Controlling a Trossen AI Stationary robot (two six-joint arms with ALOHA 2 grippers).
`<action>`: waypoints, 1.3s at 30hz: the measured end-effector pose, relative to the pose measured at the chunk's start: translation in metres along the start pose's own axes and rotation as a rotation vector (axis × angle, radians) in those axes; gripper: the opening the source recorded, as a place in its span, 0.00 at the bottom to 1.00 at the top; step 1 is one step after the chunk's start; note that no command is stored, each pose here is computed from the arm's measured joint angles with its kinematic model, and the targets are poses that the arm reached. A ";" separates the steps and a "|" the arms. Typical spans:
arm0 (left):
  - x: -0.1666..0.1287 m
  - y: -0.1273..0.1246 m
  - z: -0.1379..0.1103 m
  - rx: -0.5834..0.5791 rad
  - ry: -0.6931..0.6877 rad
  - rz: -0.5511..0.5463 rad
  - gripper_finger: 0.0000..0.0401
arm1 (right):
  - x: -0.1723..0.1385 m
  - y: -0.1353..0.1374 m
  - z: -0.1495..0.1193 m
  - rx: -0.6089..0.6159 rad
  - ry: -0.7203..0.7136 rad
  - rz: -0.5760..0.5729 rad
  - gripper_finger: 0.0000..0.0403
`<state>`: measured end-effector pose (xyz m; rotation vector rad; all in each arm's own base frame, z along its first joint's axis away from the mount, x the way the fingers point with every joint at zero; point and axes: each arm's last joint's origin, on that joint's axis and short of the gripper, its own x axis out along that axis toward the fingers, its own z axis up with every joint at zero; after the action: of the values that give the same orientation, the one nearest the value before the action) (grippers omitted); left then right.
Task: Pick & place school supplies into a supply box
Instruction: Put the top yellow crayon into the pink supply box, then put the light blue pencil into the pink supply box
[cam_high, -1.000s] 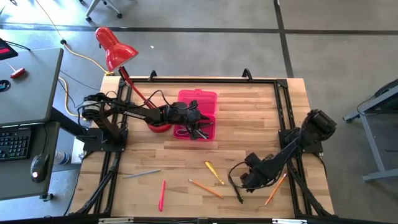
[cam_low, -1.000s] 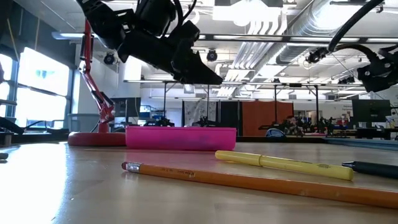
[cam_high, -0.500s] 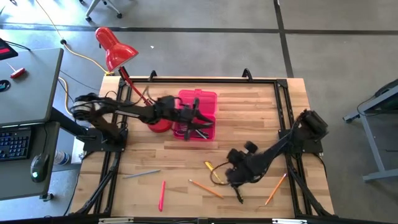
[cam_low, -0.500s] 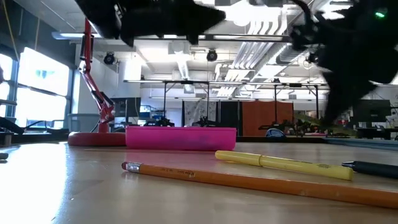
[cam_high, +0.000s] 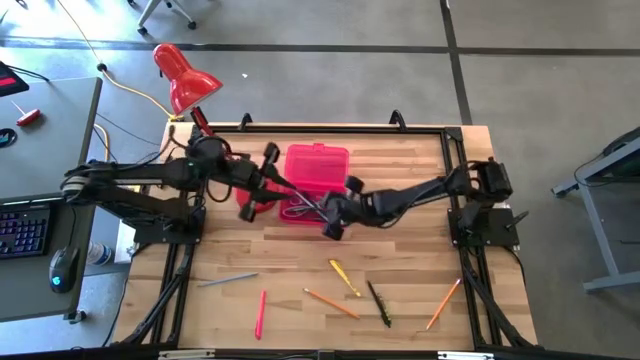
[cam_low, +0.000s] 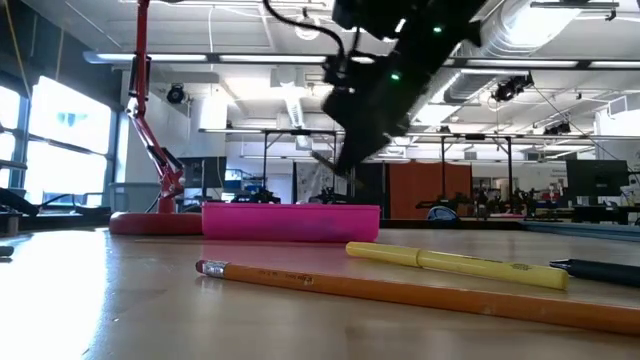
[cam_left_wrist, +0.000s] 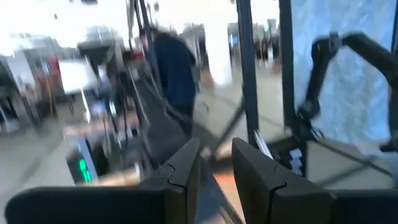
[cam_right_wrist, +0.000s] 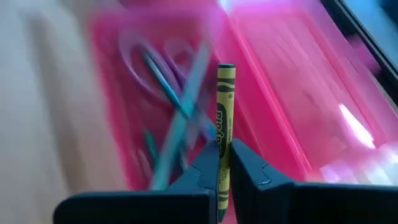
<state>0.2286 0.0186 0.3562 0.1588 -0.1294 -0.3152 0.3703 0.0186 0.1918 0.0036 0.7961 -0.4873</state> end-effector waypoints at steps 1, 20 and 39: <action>-0.004 -0.002 -0.001 -0.020 0.040 -0.003 0.31 | 0.003 -0.002 0.005 -0.001 -0.030 0.038 0.01; -0.060 -0.086 -0.084 -0.847 1.162 -0.078 0.31 | 0.057 -0.004 -0.013 -0.012 0.054 0.122 0.07; -0.044 -0.190 -0.167 -0.660 1.185 0.118 0.31 | 0.041 -0.008 0.001 0.007 -0.011 0.138 0.26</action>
<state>0.1564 -0.1229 0.1551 -0.3310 1.1275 -0.0939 0.3918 -0.0059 0.1656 0.0620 0.7772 -0.3590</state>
